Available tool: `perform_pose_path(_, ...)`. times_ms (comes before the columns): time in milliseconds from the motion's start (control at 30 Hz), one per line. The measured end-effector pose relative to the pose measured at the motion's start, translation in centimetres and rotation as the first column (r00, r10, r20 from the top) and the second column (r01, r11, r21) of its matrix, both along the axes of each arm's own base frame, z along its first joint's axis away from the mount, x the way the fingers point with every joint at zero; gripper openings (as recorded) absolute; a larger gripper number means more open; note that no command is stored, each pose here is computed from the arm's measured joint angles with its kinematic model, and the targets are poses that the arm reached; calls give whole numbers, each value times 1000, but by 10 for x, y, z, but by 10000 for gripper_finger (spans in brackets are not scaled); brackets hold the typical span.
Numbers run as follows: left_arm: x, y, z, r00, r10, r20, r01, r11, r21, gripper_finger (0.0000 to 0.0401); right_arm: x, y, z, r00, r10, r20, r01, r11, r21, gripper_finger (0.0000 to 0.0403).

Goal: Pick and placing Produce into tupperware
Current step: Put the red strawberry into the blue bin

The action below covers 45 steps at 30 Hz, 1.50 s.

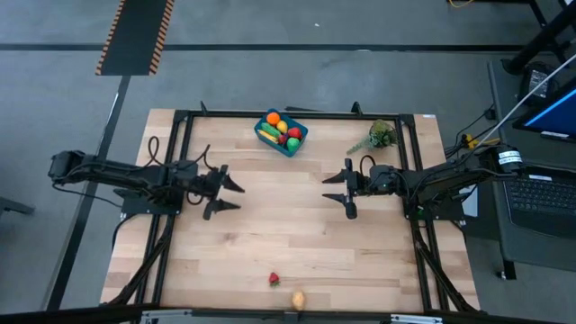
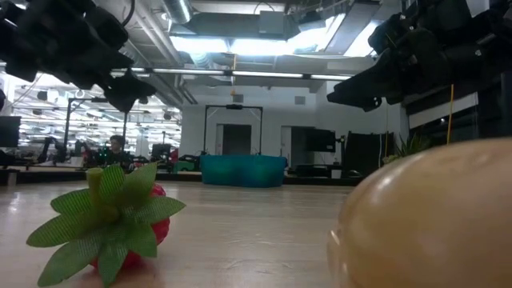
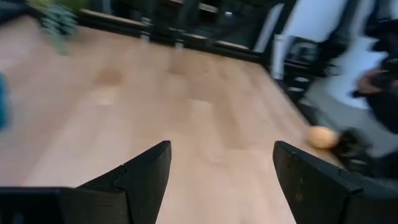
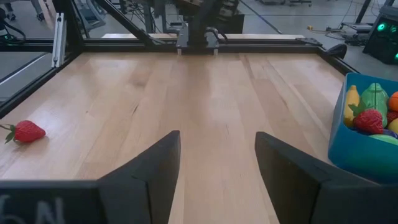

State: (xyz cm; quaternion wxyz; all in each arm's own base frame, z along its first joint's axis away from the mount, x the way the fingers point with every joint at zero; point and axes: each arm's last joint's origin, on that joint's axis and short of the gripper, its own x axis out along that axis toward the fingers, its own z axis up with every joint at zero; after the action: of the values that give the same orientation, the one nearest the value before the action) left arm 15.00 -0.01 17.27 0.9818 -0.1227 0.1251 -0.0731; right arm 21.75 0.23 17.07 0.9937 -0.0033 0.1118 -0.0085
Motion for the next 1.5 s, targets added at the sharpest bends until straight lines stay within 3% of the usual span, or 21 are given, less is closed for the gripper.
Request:
perform_pose_path(100,0,-9,1,998,-55,7,55,998,-37,272,0,0,0,1000,0,0,0,1000,0,210)
perform_pose_path(333,-1,-30,8,990,-119,76,121,992,-26,272,0,0,0,1000,0,0,0,1000,0,210)
perform_pose_path(533,-4,-46,13,981,-157,116,168,981,-94,272,0,0,0,1000,-4,0,4,1000,29,210)
perform_pose_path(867,8,-79,18,993,-102,64,107,991,-85,272,0,1,0,1000,18,1,-18,998,55,210)
perform_pose_path(1000,24,-100,29,995,-98,11,98,995,-5,272,0,1,0,1000,18,1,-18,998,56,210)
perform_pose_path(1267,59,-138,43,965,-63,-255,112,978,179,272,0,1,0,1000,24,1,-24,998,57,210)
perform_pose_path(1500,93,-156,57,913,-73,-401,217,920,326,272,0,1,0,1000,24,1,-24,998,65,210)
